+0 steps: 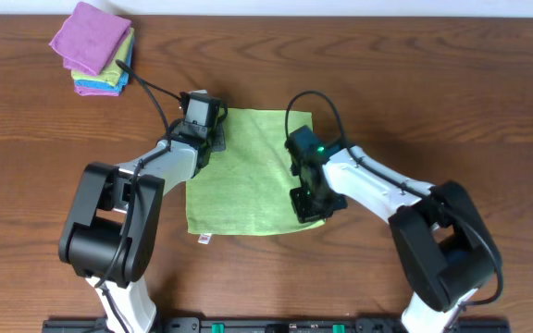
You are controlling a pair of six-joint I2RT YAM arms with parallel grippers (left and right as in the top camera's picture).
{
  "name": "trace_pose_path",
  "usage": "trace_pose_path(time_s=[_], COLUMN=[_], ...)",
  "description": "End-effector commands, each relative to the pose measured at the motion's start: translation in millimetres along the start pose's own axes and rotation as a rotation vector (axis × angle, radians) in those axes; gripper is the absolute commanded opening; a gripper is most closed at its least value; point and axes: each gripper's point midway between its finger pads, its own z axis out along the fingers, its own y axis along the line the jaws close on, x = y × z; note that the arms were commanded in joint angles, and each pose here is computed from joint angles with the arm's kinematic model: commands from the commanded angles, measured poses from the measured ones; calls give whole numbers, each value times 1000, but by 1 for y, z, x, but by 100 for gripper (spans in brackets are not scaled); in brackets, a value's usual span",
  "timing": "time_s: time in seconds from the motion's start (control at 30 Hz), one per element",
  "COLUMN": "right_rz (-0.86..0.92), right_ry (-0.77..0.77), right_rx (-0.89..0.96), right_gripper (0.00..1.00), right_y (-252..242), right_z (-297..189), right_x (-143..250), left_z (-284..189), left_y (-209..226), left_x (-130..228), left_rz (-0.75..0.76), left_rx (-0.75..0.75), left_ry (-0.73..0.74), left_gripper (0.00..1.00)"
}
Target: Fold the cloth
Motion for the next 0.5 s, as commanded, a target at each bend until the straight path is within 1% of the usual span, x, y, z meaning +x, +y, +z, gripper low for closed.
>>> trace_pose_path(time_s=[0.0, 0.17, 0.27, 0.37, 0.47], right_rz=[29, 16, 21, 19, 10], right_ry=[87, 88, 68, 13, -79], right_rx=[9, -1, -6, -20, -54], right_gripper=[2, 2, 2, 2, 2], right_y=[6, 12, 11, 12, 19], right_z=[19, 19, 17, 7, -13], right_x=[23, 25, 19, 7, -8], left_z=[11, 10, 3, -19, -52], left_y=[6, 5, 3, 0, 3], left_x=[6, 5, -1, -22, -50], left_rz=[21, 34, 31, 23, 6], left_rx=[-8, -2, 6, 20, 10], left_ry=[21, 18, 4, -42, -127], left_gripper=[6, 5, 6, 6, 6])
